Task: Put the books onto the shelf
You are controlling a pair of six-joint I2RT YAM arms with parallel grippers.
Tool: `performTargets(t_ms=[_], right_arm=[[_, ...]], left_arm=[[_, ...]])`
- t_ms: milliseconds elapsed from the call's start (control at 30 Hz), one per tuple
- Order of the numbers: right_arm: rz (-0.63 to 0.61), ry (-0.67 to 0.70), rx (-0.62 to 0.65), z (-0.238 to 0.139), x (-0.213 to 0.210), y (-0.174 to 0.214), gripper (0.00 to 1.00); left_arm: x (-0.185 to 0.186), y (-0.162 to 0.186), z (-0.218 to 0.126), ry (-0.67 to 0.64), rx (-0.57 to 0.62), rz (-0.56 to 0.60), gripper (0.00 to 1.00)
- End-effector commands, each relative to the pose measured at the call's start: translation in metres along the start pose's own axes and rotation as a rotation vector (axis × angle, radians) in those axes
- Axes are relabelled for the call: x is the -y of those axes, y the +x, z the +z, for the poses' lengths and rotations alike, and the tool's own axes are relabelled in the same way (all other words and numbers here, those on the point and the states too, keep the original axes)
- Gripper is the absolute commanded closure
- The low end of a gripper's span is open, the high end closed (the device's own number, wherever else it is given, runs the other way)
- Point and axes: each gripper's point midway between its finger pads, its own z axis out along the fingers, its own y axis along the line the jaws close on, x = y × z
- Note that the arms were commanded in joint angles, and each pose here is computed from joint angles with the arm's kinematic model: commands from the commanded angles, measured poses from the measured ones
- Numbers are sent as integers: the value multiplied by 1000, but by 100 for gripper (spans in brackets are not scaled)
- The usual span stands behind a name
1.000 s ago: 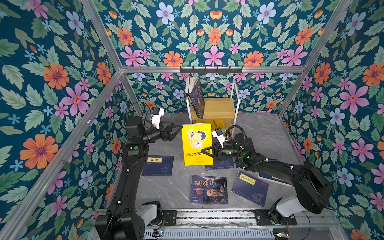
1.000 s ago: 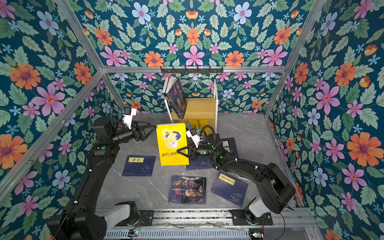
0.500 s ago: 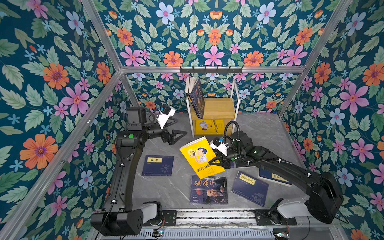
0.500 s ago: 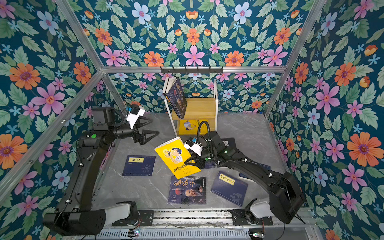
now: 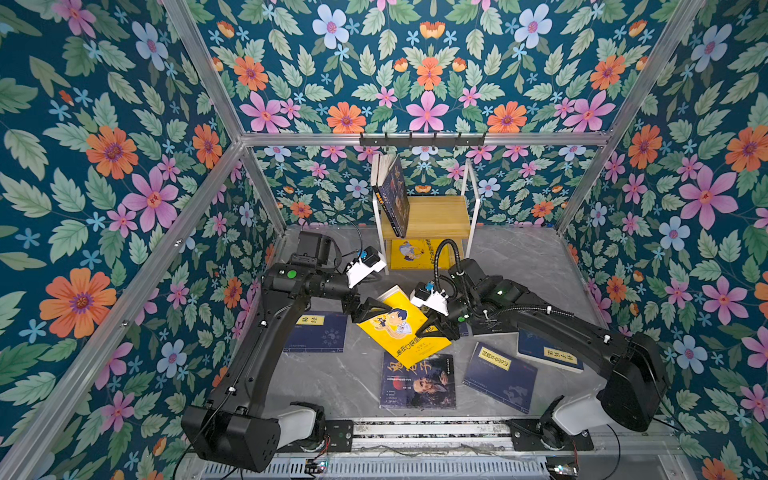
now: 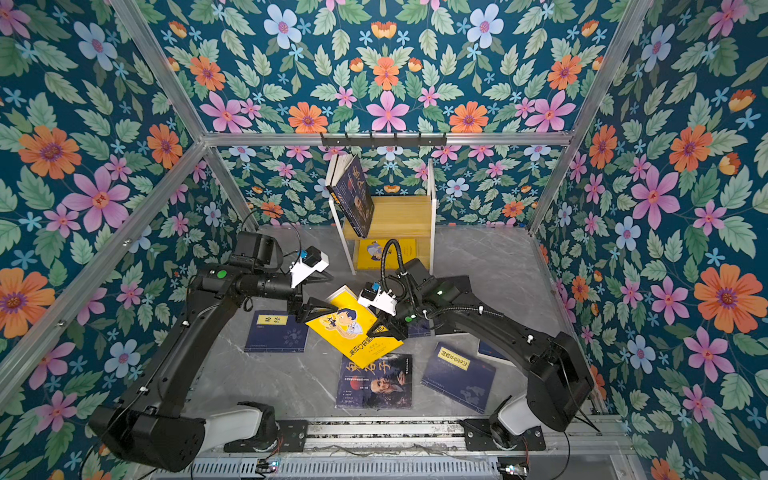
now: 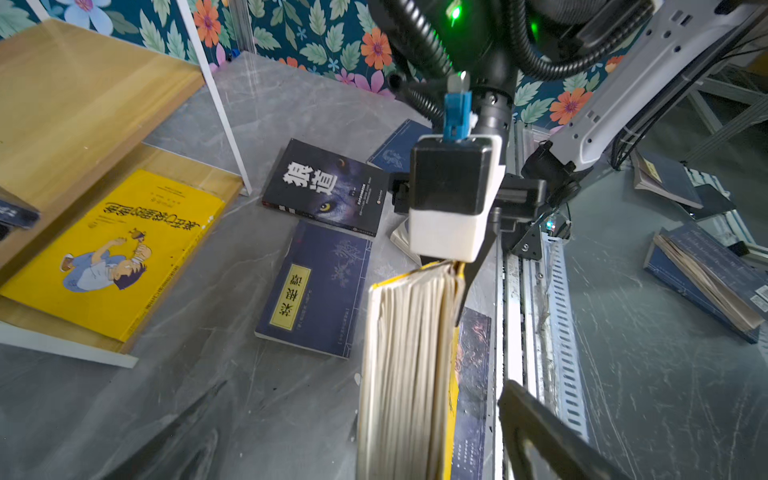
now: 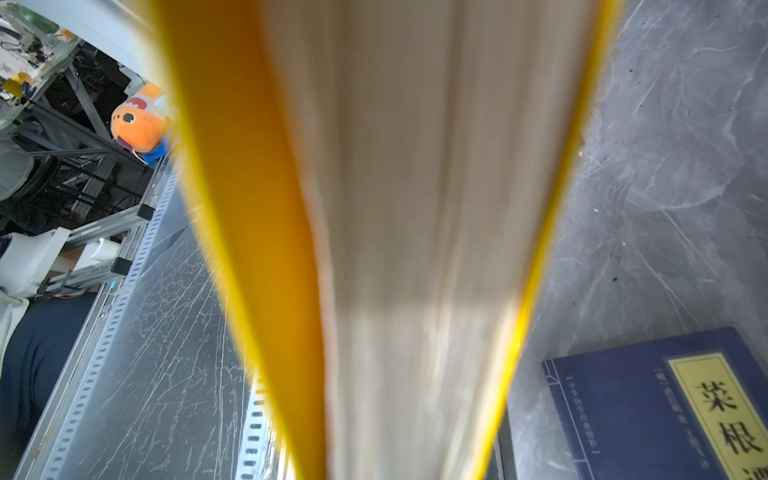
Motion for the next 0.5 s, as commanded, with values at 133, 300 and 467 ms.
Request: performTargets(t_ms=[133, 300, 467], right_arm=[[-67, -33, 13, 0, -9, -10, 100], [-68, 5, 3, -3, -6, -6, 97], [-63, 133, -9, -10, 7, 5, 57]], left_arm=[[12, 10, 13, 73, 7, -31, 47], [14, 3, 13, 88, 48, -50, 100], [7, 3, 12, 55, 64, -83, 100]])
